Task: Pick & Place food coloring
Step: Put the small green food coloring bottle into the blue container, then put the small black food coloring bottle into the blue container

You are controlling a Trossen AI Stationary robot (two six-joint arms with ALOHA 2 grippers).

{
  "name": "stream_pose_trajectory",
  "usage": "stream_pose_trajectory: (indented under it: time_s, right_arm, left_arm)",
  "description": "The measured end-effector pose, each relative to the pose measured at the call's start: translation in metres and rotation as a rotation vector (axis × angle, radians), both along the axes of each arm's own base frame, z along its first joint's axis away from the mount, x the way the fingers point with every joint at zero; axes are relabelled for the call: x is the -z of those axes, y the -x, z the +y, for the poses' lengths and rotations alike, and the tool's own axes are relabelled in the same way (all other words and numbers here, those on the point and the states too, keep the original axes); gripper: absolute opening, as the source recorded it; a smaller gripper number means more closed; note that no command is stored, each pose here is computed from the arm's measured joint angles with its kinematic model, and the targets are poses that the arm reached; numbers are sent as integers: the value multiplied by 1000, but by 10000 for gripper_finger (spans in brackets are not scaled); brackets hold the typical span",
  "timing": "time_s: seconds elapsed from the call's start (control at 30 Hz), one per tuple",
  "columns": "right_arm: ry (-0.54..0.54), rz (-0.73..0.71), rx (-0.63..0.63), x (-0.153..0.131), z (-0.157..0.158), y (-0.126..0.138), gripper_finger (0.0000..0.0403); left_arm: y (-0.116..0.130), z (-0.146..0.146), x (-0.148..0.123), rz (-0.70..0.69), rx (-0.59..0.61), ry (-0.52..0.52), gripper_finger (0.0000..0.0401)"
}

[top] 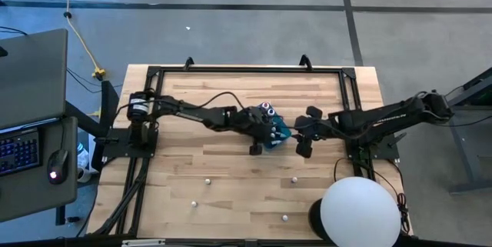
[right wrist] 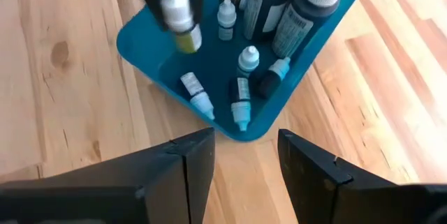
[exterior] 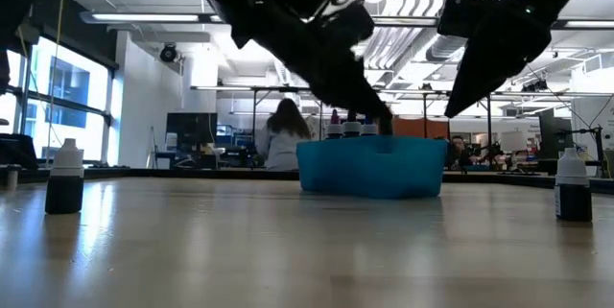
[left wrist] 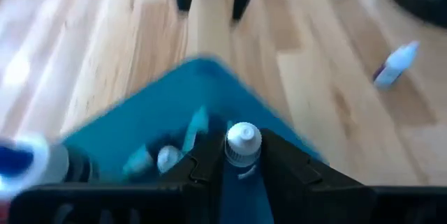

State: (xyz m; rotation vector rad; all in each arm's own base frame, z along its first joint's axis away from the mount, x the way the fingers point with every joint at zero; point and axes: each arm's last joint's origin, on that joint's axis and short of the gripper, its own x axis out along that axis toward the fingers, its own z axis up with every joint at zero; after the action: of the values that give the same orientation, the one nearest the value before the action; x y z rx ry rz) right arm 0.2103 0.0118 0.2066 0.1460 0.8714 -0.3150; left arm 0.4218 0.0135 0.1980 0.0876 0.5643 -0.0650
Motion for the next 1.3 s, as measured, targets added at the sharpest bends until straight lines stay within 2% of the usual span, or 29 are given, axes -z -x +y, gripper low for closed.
stream_pose_trajectory:
  time_s: [0.2,0.47,0.63,0.77,1.03,1.13,1.2,1.3]
  right_arm:
    - [10,-5,-2,0,1,0,149]
    - [8,-10,-1,0,1,0,149]
    - [7,-13,0,0,1,-1,149]
    - [6,-16,1,0,1,-1,149]
    - [3,-25,0,-1,1,-2,149]
    - [3,-27,0,-1,1,-2,149]
    - [3,-27,0,-1,1,-2,149]
    - [3,-26,0,-1,2,-2,149]
  left_arm:
    - [-1,1,-2,26,-10,-9,87]
    - [0,2,-1,36,-21,-18,148]
    - [3,2,-5,52,-24,-13,160]
    - [18,1,-42,76,-24,-11,161]
    - [59,-3,-106,346,-34,88,161]
    - [73,-5,-122,363,-33,160,161]
    - [87,-10,-124,436,-55,192,161]
    - [100,-26,-131,426,-74,163,161]
